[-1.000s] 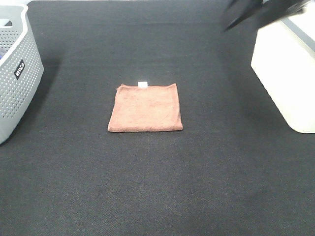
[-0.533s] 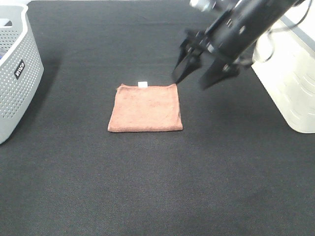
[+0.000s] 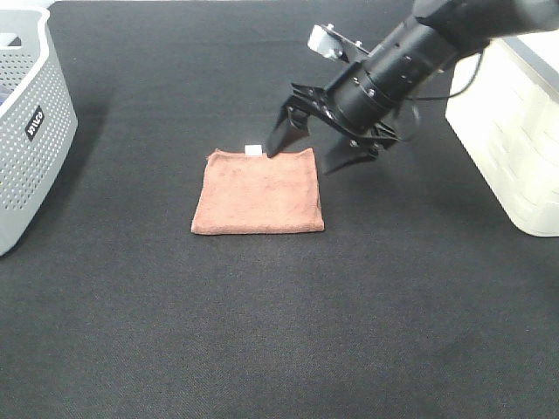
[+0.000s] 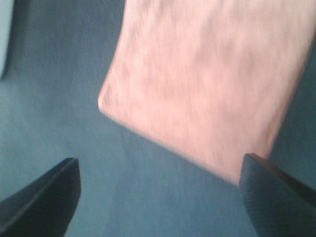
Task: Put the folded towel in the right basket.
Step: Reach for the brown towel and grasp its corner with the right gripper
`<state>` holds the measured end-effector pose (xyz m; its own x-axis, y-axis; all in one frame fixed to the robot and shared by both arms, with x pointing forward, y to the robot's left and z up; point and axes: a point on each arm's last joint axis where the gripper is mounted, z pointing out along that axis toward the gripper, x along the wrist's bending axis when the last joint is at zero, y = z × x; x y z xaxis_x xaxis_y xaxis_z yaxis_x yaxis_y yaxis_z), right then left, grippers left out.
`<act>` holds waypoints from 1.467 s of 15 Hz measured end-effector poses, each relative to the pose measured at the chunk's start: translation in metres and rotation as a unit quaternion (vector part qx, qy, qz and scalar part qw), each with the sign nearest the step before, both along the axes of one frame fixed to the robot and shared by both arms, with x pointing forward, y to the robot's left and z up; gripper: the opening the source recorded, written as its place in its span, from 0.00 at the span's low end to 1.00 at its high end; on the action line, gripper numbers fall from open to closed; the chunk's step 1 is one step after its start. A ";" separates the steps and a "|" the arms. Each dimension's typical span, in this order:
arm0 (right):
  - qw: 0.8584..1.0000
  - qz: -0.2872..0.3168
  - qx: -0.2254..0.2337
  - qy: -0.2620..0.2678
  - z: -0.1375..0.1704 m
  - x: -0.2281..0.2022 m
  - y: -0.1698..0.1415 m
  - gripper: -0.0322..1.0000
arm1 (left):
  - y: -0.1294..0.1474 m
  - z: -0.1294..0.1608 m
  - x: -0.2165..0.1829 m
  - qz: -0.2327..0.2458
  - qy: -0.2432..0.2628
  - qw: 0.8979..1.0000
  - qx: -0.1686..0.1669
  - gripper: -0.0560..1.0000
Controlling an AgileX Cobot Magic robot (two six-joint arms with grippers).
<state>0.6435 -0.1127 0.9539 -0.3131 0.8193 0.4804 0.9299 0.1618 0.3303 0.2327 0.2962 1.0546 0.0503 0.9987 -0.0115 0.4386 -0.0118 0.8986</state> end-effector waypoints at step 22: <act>0.997 -0.017 0.029 0.070 -0.086 0.032 0.000 0.64 | 0.000 0.000 0.000 0.000 0.000 1.000 0.000 0.88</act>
